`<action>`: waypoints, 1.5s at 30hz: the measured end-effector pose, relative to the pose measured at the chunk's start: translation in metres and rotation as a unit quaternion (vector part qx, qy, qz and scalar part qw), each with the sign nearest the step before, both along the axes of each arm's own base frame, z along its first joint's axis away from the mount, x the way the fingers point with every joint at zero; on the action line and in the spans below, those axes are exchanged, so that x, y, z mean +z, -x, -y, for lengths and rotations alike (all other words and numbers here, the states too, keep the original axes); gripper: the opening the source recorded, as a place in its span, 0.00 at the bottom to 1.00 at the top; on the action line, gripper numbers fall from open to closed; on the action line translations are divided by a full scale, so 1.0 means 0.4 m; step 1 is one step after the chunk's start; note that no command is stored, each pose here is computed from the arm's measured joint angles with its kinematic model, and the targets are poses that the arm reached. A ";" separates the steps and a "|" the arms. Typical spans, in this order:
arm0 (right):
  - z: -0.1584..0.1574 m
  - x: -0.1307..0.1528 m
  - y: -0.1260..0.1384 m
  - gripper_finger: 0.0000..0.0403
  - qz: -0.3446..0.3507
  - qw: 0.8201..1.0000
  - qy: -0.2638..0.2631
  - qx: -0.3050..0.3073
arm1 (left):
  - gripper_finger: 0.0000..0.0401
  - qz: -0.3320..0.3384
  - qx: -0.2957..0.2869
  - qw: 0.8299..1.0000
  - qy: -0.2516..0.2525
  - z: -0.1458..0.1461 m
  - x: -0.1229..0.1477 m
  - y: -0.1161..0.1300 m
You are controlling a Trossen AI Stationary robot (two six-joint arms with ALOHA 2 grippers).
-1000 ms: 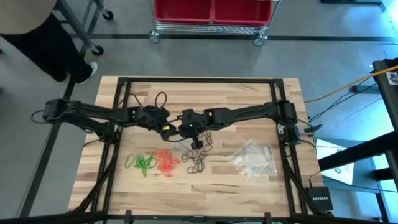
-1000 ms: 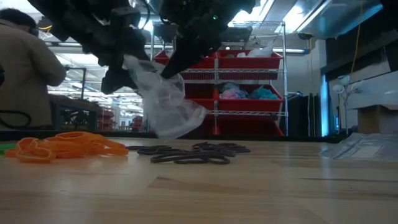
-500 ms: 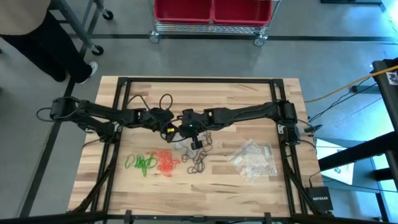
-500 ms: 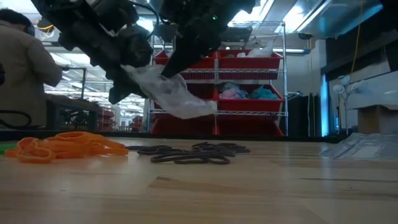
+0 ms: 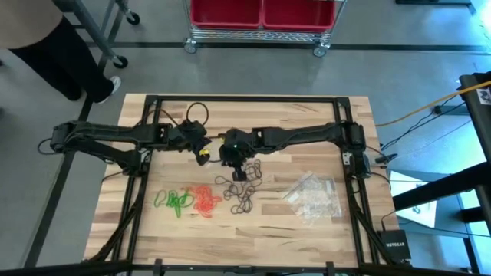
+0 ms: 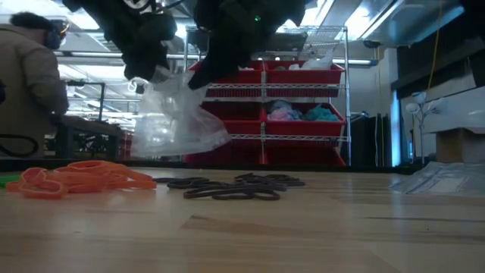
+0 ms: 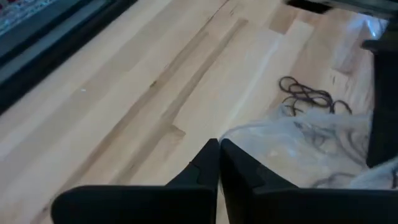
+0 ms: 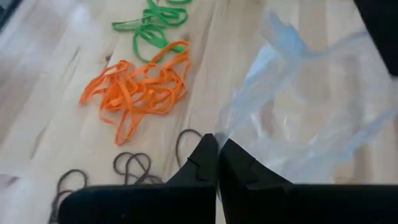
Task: Sort rubber bands
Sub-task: Put the black rubber band into the transparent zip bag
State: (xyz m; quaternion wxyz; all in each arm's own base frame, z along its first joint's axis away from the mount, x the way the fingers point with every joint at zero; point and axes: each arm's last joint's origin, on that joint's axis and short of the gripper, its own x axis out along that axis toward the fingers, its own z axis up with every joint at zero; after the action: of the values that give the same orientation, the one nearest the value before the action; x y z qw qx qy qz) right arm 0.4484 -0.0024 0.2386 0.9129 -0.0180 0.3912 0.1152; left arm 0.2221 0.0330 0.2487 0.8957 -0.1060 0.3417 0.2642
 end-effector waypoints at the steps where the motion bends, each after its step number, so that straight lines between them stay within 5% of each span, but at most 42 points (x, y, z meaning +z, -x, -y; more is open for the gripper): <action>1: 0.007 -0.001 0.001 0.00 -0.003 1.000 0.000 -0.004 | 0.00 0.004 0.000 1.000 -0.001 0.000 0.002 -0.001; 6: 0.050 0.000 0.004 0.00 -0.007 0.997 0.044 -0.057 | 0.00 0.003 -0.018 1.000 0.004 0.019 -0.002 -0.008; 15: -0.011 -0.009 0.008 0.00 -0.017 0.998 0.058 0.014 | 0.00 -0.011 0.030 0.999 -0.011 0.012 -0.008 0.000; 23: 0.040 0.019 -0.004 0.00 0.020 0.998 0.061 -0.026 | 0.00 0.026 0.025 0.999 -0.017 0.022 -0.009 -0.012; 32: -0.007 0.008 0.005 0.00 -0.005 0.997 0.071 0.008 | 0.00 0.019 0.041 0.999 -0.020 0.012 -0.012 -0.007; 41: 0.009 -0.105 -0.036 0.00 -0.041 0.997 0.062 -0.021 | 0.00 0.057 0.022 0.998 -0.020 0.031 0.010 -0.008; 45: 0.005 -0.104 -0.041 0.00 -0.031 0.996 0.076 -0.031 | 0.00 0.056 0.022 0.998 -0.023 0.031 0.009 -0.004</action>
State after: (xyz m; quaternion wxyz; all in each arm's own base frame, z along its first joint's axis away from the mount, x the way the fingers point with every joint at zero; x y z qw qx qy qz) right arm 0.4649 -0.0043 0.1972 0.8993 -0.0719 0.4276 0.0572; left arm 0.2238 0.0207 0.2521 0.9097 -0.1078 0.2821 0.2851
